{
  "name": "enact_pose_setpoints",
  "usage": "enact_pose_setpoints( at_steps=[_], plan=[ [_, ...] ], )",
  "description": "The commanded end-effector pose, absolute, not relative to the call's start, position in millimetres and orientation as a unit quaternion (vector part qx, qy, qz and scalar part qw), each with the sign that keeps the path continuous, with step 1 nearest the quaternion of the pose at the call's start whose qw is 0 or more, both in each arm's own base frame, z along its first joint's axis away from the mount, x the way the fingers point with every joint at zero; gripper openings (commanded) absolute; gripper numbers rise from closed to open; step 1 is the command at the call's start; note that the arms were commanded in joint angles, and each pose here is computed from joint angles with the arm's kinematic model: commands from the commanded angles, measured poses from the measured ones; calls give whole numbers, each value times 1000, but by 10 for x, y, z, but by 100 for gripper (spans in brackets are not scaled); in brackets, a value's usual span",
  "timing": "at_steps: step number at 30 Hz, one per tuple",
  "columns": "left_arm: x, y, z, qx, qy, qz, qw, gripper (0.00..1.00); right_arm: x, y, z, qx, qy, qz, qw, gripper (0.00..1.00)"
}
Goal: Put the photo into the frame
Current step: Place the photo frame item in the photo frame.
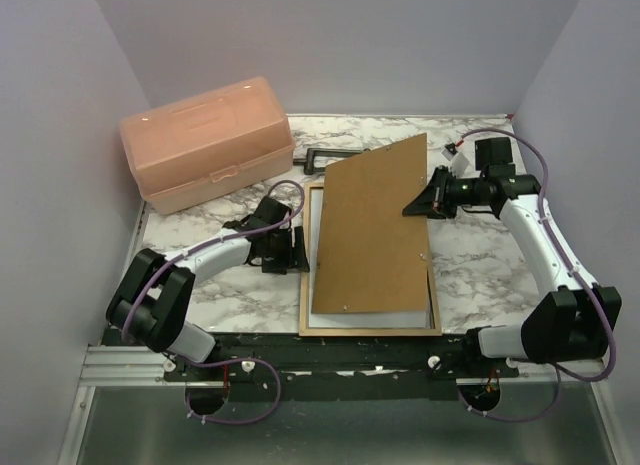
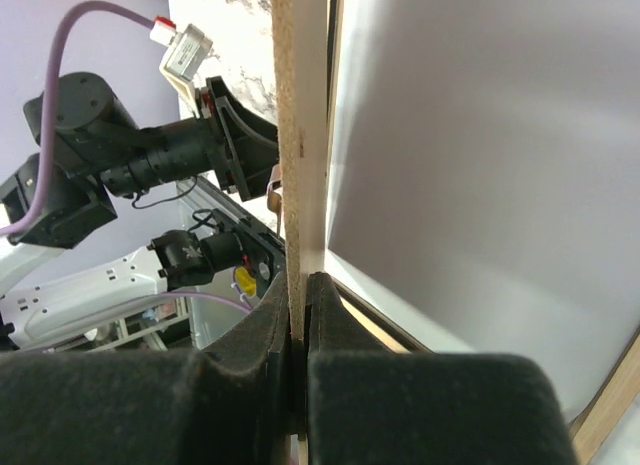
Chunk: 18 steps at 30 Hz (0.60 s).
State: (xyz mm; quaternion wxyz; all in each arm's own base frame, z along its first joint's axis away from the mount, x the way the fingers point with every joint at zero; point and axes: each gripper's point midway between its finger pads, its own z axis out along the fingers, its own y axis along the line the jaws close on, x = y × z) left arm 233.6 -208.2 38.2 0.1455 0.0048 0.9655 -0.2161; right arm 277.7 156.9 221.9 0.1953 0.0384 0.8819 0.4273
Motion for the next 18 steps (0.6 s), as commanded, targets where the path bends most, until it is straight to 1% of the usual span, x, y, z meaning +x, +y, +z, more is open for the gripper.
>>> enact_pose_setpoints(
  at_steps=[1, 4, 8, 13, 15, 16, 18],
  plan=[
    [2363, -2087, 464, -26, 947, -278, 158, 65, 2891, 1665, 2473, 12, 862, 467, 196, 0],
    [2381, -2050, 467, -28, 944, -287, 161, 59, 2941, 1674, 2387, 18, 866, 467, 176, 0],
    [2409, -1991, 420, -26, 951, -265, 160, 52, 2997, 1677, 2259, 23, 871, 466, 155, 0],
    [2442, -2044, 425, -21, 948, -275, 158, 49, 2998, 1689, 2189, 28, 872, 469, 138, 0],
    [2459, -2060, 411, -19, 949, -275, 154, 48, 2965, 1711, 2157, 46, 870, 477, 117, 0],
    [2464, -2069, 401, -18, 949, -275, 152, 45, 2940, 1727, 2133, 49, 868, 484, 104, 0],
    [2476, -2082, 387, -16, 950, -275, 148, 45, 2881, 1765, 2125, 40, 860, 501, 88, 0]
  ],
)
